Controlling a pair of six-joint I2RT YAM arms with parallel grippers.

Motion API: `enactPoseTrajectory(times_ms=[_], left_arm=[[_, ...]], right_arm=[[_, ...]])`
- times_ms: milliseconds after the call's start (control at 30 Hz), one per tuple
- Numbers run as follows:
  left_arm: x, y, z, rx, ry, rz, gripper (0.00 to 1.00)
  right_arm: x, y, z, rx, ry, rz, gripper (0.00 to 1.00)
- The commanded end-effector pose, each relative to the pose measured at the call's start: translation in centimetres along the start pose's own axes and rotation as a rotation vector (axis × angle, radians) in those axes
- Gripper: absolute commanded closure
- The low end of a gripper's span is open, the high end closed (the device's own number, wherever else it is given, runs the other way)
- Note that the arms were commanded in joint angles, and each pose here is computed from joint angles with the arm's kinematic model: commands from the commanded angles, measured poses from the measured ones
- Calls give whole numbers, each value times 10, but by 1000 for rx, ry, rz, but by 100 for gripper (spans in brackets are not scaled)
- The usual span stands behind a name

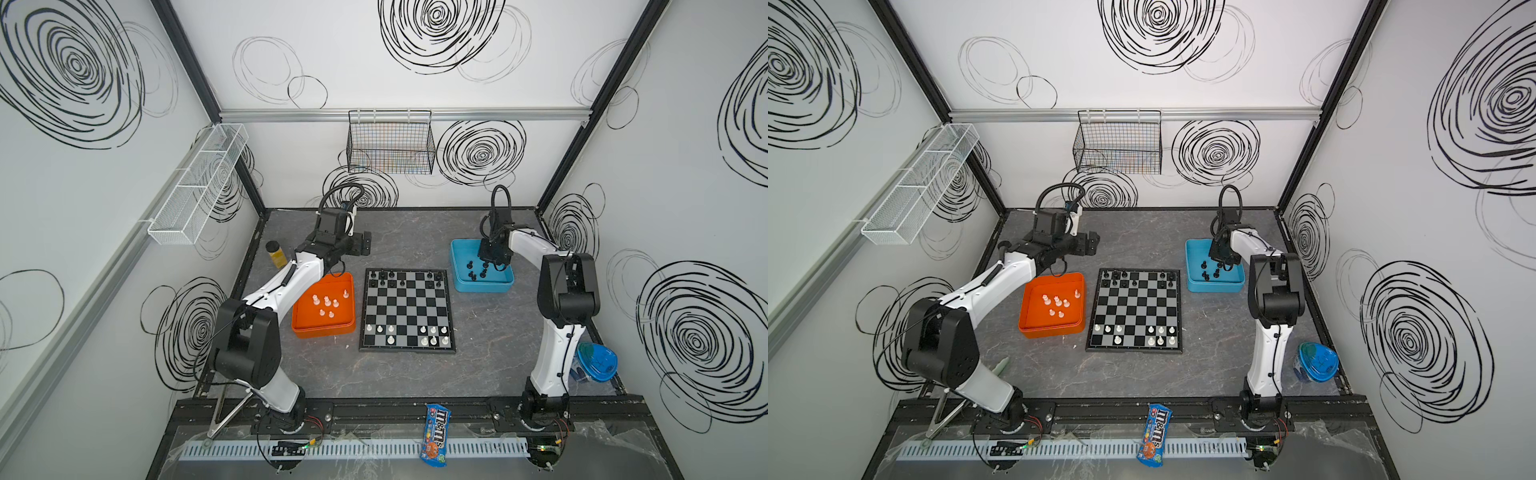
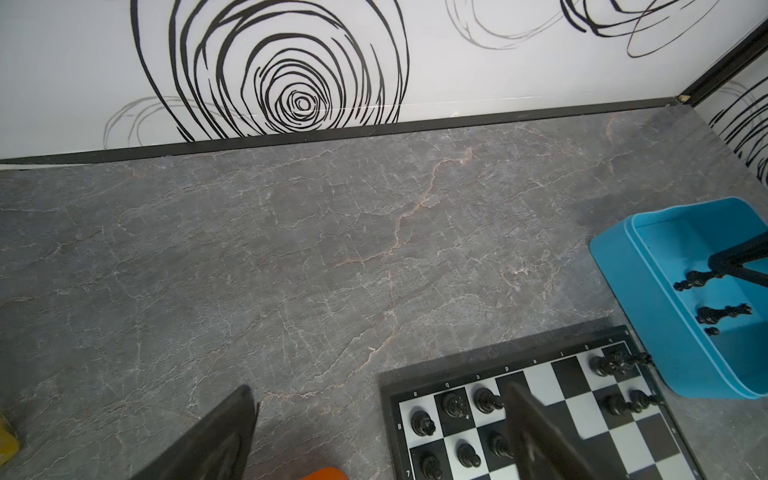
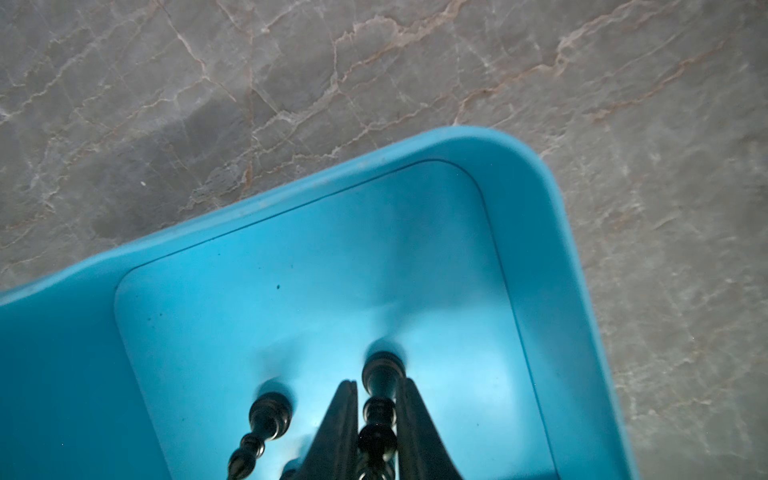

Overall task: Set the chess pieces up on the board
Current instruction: 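Lower the right gripper and grasp a black chess piece in the cyan tray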

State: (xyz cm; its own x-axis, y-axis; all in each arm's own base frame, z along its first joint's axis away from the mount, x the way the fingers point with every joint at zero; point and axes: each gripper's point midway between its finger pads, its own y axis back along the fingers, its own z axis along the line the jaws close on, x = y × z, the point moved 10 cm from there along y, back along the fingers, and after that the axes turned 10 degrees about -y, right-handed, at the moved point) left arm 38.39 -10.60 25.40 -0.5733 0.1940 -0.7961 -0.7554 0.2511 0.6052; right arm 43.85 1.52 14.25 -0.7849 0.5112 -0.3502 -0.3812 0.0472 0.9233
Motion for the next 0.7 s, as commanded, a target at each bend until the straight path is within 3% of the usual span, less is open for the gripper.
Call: enactPoseTrajectory(times_ms=[0,667], left_arm=[[-8,3,2,-2,9,-20,4],[-8,2,2,2,15,-18,4]], right_arm=[[3,3,-4,16,-3,18,82],[-11,37,7,2,38,-48,87]])
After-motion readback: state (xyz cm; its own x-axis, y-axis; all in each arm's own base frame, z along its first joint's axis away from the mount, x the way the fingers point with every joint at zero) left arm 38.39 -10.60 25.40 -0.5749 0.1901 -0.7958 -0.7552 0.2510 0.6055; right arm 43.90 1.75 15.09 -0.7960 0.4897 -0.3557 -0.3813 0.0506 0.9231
